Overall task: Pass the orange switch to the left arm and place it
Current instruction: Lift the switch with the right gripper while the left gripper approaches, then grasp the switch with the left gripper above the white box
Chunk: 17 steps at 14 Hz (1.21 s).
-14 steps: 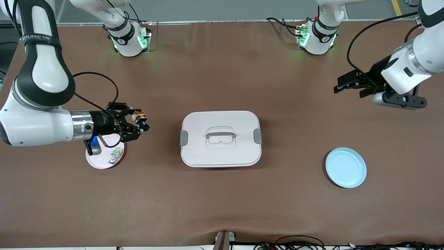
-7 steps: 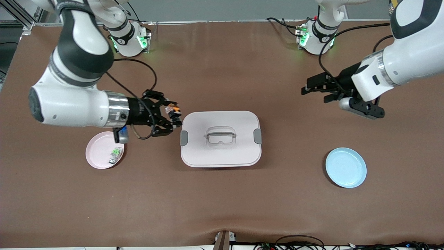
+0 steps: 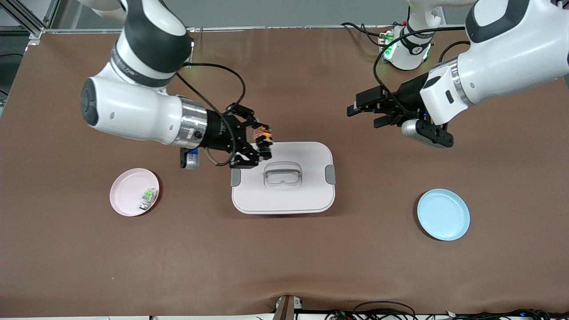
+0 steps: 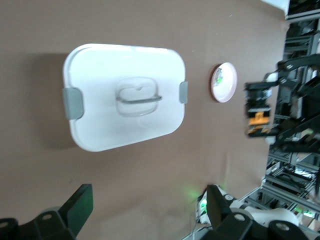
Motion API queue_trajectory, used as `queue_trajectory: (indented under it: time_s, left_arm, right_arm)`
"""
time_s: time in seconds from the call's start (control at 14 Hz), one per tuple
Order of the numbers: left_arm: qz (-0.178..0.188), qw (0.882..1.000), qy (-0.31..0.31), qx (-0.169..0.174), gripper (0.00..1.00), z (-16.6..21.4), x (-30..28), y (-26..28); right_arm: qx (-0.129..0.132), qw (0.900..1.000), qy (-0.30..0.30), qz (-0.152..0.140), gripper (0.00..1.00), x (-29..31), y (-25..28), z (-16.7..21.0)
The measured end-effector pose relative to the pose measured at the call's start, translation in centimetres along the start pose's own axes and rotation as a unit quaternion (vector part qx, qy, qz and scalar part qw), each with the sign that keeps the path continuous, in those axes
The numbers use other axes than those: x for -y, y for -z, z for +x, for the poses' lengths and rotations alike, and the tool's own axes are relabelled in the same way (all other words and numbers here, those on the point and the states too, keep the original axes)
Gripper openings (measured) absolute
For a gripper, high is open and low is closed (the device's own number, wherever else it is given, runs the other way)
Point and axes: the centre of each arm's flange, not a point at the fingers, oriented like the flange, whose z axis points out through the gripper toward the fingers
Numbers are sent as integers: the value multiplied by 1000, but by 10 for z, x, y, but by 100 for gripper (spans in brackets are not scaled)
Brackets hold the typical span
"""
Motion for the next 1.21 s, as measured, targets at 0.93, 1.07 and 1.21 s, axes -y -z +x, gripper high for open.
queue_trajectory:
  time_s: [0.93,1.07,1.21]
  left_arm:
    - [-57,998,13,-18,82,8,-23,-28]
    - [-56,998,9,-14,78,6,-27,-32]
    - [-57,998,7,-13,74,5,-30,-37]
  right_arm:
    - [34,998,-37,40,73,-18,-57,-65]
    - [34,998,-43,37,73,-21,-61,-69]
    - [35,998,-47,36,73,-24,-62,-74]
